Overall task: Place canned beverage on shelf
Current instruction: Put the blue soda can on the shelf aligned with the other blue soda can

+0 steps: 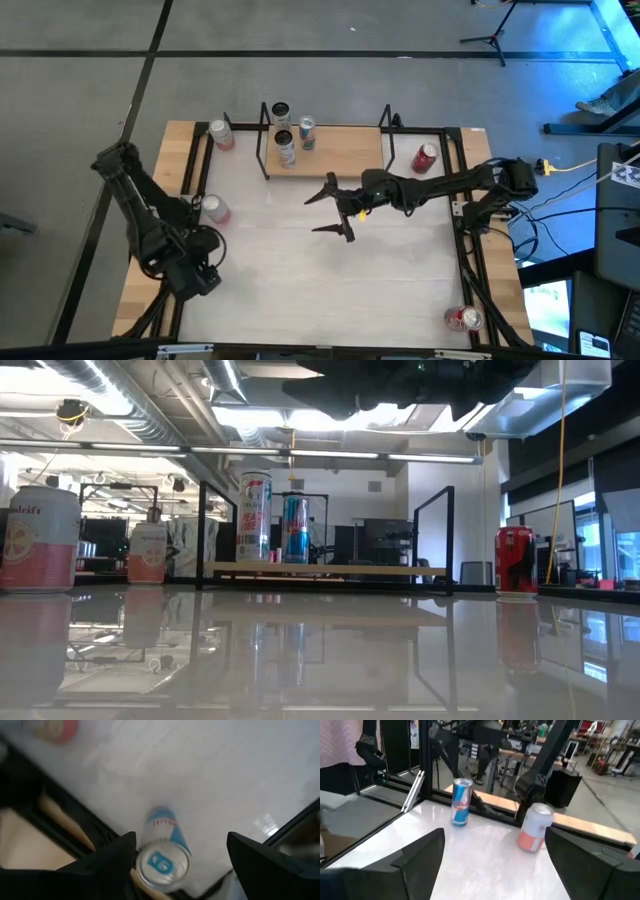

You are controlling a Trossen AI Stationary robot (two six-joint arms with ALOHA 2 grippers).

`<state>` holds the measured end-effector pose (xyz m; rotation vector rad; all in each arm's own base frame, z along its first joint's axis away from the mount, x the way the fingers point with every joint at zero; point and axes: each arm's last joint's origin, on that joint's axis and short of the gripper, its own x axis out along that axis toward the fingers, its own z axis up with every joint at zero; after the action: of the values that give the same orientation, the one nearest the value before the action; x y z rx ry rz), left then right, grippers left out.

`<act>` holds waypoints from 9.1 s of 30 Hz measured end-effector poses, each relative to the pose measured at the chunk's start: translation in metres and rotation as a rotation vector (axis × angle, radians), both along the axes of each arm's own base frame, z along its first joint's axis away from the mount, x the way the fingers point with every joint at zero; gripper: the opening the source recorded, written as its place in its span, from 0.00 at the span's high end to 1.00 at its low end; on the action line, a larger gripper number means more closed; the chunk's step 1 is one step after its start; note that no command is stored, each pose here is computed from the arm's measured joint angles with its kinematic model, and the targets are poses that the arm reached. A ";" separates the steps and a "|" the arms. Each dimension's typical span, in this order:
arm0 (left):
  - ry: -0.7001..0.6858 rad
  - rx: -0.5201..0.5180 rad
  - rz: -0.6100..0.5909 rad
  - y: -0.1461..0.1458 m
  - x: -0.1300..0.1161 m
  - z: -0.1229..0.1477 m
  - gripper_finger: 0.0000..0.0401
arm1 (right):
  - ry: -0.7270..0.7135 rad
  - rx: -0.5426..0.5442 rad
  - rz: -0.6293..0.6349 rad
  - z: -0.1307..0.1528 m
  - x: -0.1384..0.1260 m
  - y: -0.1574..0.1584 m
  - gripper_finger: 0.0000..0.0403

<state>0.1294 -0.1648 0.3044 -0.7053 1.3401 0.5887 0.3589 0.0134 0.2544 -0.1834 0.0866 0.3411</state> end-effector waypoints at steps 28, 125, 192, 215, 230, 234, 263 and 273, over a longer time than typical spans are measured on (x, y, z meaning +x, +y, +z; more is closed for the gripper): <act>0.076 0.031 0.392 -0.036 -0.016 -0.029 0.25 | 0.020 0.043 0.048 0.000 -0.001 0.008 0.16; -0.020 0.170 -0.714 0.105 0.240 -0.041 0.26 | 0.429 0.062 -0.120 -0.020 -0.088 0.031 0.16; -0.830 0.553 -0.349 0.070 0.075 -0.140 0.26 | 0.116 0.126 -0.262 -0.094 0.031 0.044 0.16; -0.843 0.530 -0.357 0.068 0.076 -0.139 0.26 | 0.123 0.058 -0.291 -0.102 0.051 0.044 0.44; -0.880 0.406 -0.381 0.051 0.068 -0.139 0.26 | 0.161 -0.097 -0.457 -0.030 0.020 0.024 0.44; -0.886 0.374 -0.410 0.047 0.066 -0.139 0.26 | 0.141 -0.103 -0.521 -0.012 0.013 0.002 0.44; -0.888 0.454 -0.376 0.048 0.065 -0.139 0.26 | 0.028 0.116 -0.686 -0.025 0.013 -0.138 0.44; -0.889 0.455 -0.375 0.048 0.065 -0.139 0.26 | 0.082 0.153 -0.723 -0.039 0.033 -0.156 0.44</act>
<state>0.1944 -0.1171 0.1658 -0.2566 0.4529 0.2022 0.3921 -0.1430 0.2154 0.0212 0.1986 -0.3656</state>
